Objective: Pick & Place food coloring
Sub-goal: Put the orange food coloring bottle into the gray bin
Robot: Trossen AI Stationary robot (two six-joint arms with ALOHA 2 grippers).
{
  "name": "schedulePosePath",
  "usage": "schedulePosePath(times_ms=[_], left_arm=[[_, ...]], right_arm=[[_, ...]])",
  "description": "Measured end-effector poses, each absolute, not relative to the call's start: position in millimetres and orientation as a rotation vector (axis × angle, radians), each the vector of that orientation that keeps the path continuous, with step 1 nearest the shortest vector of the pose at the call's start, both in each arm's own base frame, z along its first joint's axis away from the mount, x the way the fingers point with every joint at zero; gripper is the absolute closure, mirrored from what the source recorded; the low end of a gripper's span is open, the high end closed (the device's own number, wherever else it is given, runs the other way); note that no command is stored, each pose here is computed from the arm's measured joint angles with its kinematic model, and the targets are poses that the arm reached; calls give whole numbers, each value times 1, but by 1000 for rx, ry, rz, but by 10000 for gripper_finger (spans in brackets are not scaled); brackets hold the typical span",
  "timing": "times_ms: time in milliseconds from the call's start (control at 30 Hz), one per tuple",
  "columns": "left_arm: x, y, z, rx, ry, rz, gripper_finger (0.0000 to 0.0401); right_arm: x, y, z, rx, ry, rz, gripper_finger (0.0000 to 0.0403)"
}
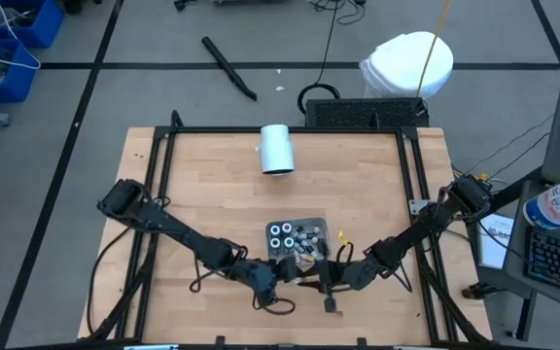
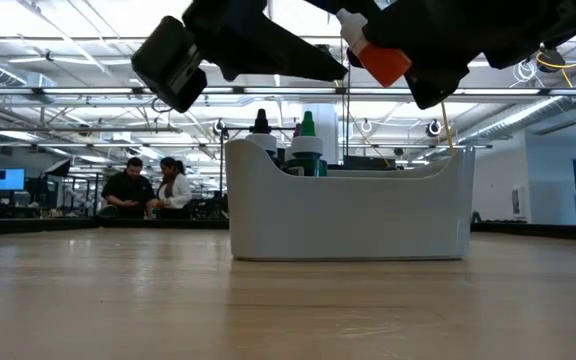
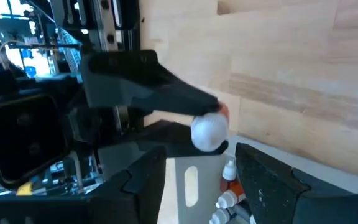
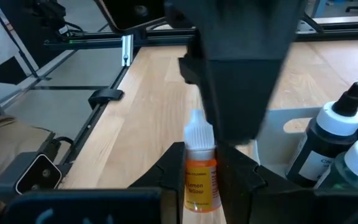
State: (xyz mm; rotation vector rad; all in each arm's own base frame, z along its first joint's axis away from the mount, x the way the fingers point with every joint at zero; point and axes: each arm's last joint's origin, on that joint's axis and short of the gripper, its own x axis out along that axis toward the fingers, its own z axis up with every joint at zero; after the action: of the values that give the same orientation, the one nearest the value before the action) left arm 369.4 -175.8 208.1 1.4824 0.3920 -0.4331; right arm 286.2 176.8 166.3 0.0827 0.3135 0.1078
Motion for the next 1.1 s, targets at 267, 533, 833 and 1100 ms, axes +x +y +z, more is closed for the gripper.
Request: schedulePosePath(times_ms=[267, 533, 833, 1100], left_arm=[[372, -171, 208, 1451, 376, -470, 203], [373, -167, 206, 1432, 377, -512, 206], [375, -162, 206, 1381, 387, -521, 291], [374, -162, 206, 1382, 389, -523, 342]], right_arm=[[288, 175, 167, 85, 308, 99, 347], [288, 174, 167, 93, 309, 93, 347], [289, 171, 166, 102, 314, 82, 345], [289, 171, 166, 103, 314, 84, 344]])
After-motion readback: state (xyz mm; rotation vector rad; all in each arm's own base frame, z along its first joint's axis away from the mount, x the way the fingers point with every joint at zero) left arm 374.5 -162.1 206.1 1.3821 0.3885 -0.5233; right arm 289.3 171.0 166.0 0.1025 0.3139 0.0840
